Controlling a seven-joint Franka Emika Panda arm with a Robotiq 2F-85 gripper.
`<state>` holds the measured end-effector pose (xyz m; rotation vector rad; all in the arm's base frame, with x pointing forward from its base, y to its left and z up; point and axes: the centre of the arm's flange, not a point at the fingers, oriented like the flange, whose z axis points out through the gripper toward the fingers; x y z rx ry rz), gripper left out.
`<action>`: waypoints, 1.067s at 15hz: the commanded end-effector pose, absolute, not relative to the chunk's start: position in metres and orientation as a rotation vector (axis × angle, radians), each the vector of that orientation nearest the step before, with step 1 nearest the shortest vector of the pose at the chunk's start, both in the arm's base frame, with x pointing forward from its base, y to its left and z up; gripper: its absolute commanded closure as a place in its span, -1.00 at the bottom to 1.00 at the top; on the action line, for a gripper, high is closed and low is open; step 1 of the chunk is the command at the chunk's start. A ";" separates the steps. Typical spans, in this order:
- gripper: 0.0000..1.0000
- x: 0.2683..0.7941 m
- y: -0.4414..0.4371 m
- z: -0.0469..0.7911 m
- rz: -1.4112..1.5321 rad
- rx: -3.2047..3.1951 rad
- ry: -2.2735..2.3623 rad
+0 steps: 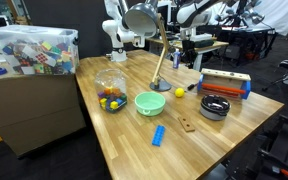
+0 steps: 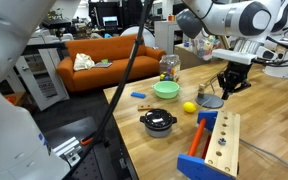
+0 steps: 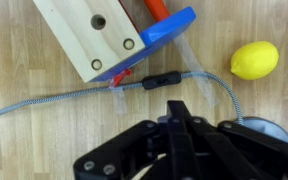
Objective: Turn off the desk lamp switch
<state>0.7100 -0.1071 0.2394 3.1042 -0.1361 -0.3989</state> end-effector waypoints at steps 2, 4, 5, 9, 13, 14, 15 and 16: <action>1.00 0.646 -0.095 0.279 -0.270 3.097 -0.045; 1.00 0.628 -0.095 0.296 -0.227 3.100 -0.027; 1.00 0.618 -0.096 0.305 -0.208 3.102 -0.015; 1.00 0.567 -0.102 0.333 -0.151 3.124 0.057; 1.00 0.512 -0.107 0.348 -0.101 3.145 0.066; 1.00 0.500 -0.107 0.352 -0.091 3.153 0.062; 1.00 0.486 -0.106 0.355 -0.082 3.159 0.059; 1.00 0.474 -0.103 0.357 -0.076 3.173 0.057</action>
